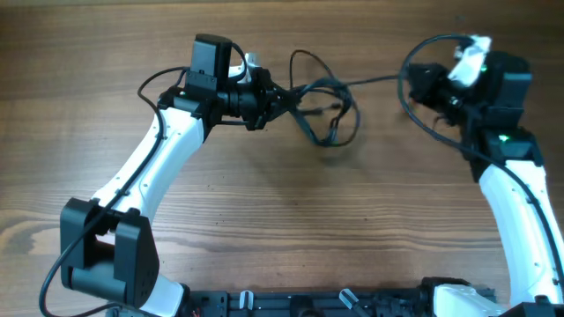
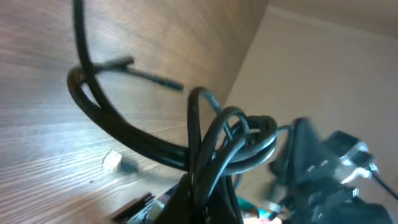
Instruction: Untangle cables
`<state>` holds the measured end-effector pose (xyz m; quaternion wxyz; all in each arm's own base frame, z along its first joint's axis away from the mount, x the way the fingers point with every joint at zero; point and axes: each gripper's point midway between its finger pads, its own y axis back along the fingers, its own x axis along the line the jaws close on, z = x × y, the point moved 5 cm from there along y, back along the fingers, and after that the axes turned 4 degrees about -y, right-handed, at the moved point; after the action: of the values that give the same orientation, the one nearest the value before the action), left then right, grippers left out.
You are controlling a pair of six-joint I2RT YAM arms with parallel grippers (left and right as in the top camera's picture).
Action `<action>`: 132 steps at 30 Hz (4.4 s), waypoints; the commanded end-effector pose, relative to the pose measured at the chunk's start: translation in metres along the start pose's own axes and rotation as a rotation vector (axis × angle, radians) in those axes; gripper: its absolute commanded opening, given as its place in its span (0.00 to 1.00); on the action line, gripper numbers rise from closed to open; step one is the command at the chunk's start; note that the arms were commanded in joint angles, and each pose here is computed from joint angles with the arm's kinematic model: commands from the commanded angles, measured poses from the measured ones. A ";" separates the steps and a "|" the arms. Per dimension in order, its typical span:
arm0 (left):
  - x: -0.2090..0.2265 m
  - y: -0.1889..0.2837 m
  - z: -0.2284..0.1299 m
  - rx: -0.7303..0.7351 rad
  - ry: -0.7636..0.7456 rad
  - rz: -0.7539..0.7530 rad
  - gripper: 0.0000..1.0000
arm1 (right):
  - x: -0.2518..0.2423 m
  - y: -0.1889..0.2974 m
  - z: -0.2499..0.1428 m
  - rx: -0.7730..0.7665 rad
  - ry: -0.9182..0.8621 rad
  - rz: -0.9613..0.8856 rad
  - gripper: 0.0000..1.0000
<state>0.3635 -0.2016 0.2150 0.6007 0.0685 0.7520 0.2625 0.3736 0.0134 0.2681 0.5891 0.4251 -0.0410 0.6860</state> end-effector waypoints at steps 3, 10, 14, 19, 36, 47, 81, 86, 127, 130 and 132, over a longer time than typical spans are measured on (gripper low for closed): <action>0.006 0.013 0.008 -0.026 -0.241 0.020 0.04 | 0.014 0.019 0.036 -0.137 0.306 0.123 0.04; -0.018 0.014 0.000 0.037 -0.566 -0.141 0.04 | 0.066 0.029 -0.012 0.138 0.294 0.541 0.47; 0.008 0.011 0.020 -0.117 -0.415 0.084 0.04 | 0.066 0.020 -0.019 0.166 0.187 0.467 0.69; 0.019 0.000 0.012 -0.139 -0.369 0.199 0.04 | 0.049 0.010 -0.013 0.113 0.167 0.327 0.73; 0.022 -0.013 -0.002 -0.117 -0.362 0.249 0.04 | 0.038 0.009 -0.029 0.195 0.111 0.278 0.74; 0.021 -0.016 -0.006 -0.105 -0.368 0.250 0.04 | 0.035 0.009 -0.034 0.223 0.093 0.261 0.74; -0.048 -0.007 -0.005 -0.045 -0.697 -0.176 0.04 | 0.103 -0.022 -0.076 0.352 -0.156 0.379 0.57; -0.051 -0.006 -0.006 -0.038 -0.630 -0.189 0.04 | 0.115 -0.054 -0.092 0.382 -0.230 0.415 0.42; 0.006 -0.005 0.005 -0.094 -0.359 0.113 0.04 | 0.019 -0.007 0.012 0.301 -0.220 0.631 0.66; -0.009 -0.013 -0.004 -0.057 -0.415 0.040 0.04 | 0.044 -0.018 -0.007 0.349 -0.213 0.639 0.68; -0.010 -0.013 -0.004 -0.060 -0.394 0.033 0.04 | 0.054 -0.027 -0.021 0.373 -0.226 0.614 0.66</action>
<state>0.3726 -0.2095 0.2075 0.7165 0.1160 0.6116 0.3148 0.3870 0.0575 0.2724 0.2446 0.5812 -0.1120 0.7680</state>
